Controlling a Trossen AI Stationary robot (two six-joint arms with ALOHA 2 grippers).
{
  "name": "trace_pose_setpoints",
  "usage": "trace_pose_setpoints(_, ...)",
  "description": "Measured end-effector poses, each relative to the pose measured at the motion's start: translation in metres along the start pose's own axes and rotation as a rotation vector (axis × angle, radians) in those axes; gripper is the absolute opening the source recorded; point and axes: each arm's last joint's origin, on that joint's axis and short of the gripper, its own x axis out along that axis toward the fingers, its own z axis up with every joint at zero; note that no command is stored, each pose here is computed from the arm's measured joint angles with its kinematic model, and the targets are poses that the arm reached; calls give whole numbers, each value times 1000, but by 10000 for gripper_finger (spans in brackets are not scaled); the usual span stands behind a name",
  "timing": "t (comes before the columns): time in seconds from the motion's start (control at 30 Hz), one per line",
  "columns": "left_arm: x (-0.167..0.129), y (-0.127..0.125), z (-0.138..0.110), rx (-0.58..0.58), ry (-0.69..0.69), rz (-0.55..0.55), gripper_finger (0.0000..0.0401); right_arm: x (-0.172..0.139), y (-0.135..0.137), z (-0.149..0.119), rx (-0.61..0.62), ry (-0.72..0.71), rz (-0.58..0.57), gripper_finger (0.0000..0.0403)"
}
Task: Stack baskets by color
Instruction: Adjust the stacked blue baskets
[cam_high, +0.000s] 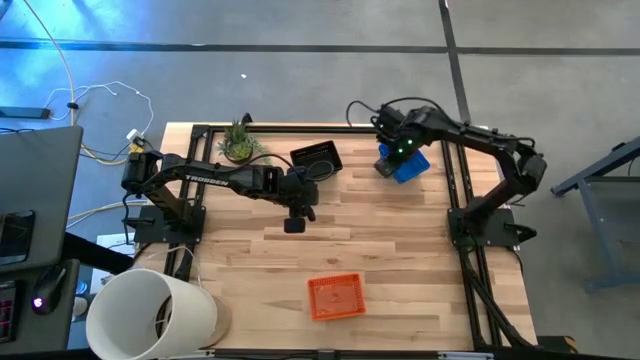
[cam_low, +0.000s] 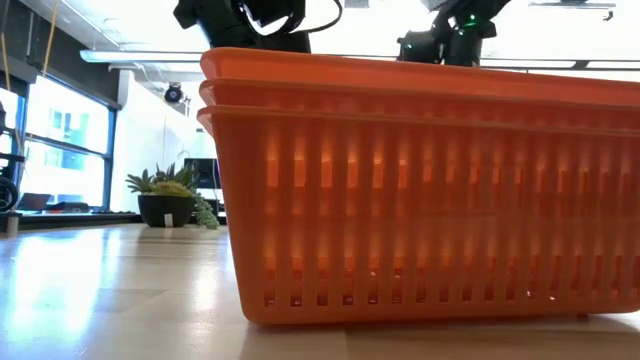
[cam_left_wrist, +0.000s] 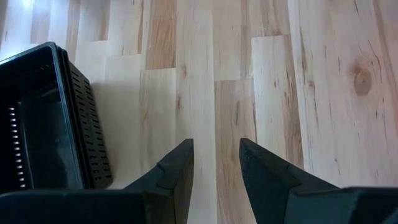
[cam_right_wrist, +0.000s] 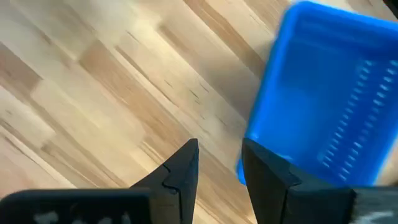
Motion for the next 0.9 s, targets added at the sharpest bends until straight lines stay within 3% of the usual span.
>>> trace_pose_setpoints(0.43, 0, 0, 0, -37, 1, -1, 115, 11, 28, 2, 34, -12, 10, 110)
trace_pose_setpoints(0.9, 0, 0, -2, -35, 18, -4, 115, 58, 32, 14, 48, 131, -37, 110)
